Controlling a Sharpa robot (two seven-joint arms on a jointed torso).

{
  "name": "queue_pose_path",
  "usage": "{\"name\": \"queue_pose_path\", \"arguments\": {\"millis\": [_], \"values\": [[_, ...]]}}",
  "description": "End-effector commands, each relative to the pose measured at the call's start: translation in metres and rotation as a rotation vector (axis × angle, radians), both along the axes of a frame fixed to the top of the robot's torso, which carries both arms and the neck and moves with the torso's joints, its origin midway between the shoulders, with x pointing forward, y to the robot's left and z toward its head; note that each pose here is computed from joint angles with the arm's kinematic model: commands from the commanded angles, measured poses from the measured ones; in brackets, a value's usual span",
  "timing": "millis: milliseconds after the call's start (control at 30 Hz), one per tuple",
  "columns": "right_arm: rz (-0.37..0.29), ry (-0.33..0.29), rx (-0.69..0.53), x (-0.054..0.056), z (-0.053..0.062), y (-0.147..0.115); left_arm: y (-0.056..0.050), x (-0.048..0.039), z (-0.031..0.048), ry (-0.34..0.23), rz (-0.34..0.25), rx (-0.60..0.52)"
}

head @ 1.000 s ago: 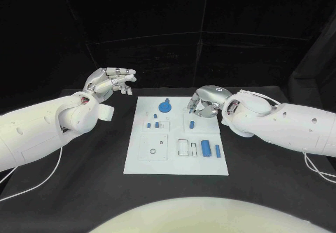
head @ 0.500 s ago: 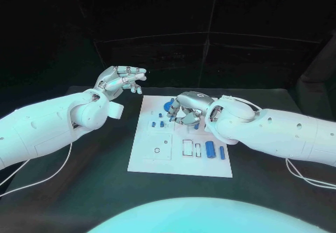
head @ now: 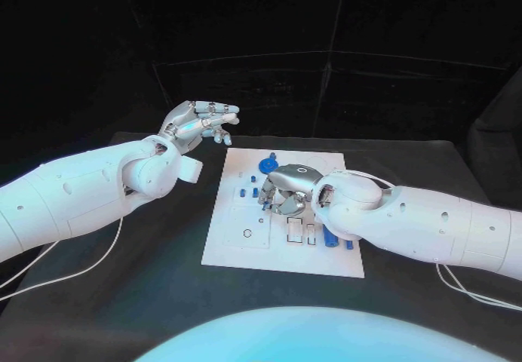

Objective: Assemble the parts on the task board

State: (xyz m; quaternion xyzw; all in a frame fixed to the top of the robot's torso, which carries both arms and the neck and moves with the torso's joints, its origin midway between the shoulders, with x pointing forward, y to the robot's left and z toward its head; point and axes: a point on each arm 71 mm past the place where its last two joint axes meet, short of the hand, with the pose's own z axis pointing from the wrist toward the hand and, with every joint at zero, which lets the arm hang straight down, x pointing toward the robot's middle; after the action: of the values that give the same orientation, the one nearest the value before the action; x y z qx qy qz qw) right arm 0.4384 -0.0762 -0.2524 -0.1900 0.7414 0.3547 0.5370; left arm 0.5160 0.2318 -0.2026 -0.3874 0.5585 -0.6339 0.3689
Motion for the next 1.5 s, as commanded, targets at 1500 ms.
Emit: {"name": "queue_pose_path", "arguments": {"millis": [1500], "values": [[0.082,-0.010,-0.142,-0.009,-0.023,0.018,-0.005,0.0012,0.0003,0.010,-0.027,-0.012]]}}
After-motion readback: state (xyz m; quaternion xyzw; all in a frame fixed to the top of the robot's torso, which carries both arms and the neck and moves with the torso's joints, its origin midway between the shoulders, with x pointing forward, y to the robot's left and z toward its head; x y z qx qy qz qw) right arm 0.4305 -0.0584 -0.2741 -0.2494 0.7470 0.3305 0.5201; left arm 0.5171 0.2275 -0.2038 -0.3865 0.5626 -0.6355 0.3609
